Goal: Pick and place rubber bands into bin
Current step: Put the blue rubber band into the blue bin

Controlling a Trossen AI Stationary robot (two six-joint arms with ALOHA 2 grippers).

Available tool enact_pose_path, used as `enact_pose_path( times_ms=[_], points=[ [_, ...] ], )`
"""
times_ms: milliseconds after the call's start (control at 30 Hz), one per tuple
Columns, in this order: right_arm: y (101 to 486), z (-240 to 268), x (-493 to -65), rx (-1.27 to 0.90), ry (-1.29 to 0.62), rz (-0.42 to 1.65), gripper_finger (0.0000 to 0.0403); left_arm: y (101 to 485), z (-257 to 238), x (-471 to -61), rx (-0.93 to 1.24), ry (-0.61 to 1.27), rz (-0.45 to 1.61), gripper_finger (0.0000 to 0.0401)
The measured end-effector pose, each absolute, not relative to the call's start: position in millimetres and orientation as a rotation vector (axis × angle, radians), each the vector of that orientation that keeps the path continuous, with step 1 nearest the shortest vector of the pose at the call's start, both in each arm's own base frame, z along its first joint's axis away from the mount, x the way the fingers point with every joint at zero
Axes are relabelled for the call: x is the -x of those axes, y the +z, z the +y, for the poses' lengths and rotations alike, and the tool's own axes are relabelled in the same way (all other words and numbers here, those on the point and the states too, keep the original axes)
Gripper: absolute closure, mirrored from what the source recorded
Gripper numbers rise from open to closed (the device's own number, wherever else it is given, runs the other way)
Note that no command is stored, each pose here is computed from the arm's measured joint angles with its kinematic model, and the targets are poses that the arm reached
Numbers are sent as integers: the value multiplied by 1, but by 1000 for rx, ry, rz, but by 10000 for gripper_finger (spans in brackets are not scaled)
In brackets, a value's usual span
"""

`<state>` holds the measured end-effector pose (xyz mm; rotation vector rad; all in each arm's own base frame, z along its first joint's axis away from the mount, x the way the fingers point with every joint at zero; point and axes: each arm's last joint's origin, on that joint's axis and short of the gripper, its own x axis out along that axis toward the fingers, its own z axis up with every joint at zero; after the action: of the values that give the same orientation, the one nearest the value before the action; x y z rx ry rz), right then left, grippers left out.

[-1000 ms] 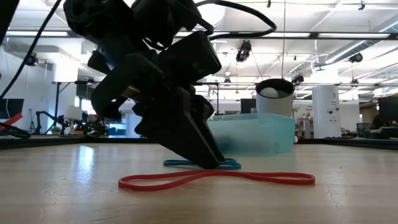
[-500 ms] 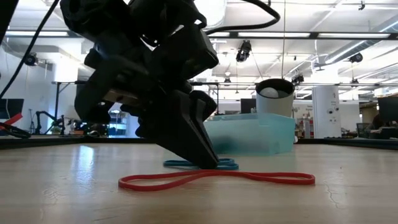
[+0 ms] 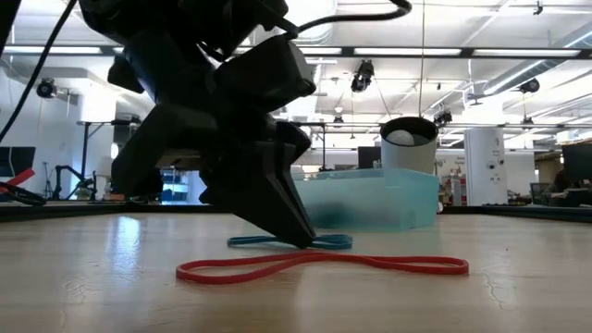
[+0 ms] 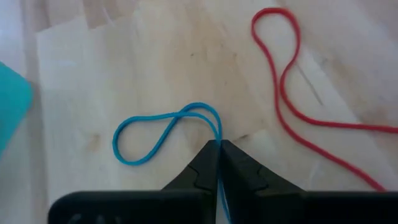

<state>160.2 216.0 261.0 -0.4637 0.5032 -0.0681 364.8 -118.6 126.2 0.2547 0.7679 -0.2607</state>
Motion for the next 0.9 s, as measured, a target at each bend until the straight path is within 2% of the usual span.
enact_pose_path(
  times_ms=[533, 900],
  points=[
    [260, 216, -160, 466, -68, 505, 346, 134, -132, -359, -485, -57, 717, 401],
    [260, 216, -160, 466, -68, 505, 346, 162, -143, -349, -566, 28, 647, 401]
  ],
)
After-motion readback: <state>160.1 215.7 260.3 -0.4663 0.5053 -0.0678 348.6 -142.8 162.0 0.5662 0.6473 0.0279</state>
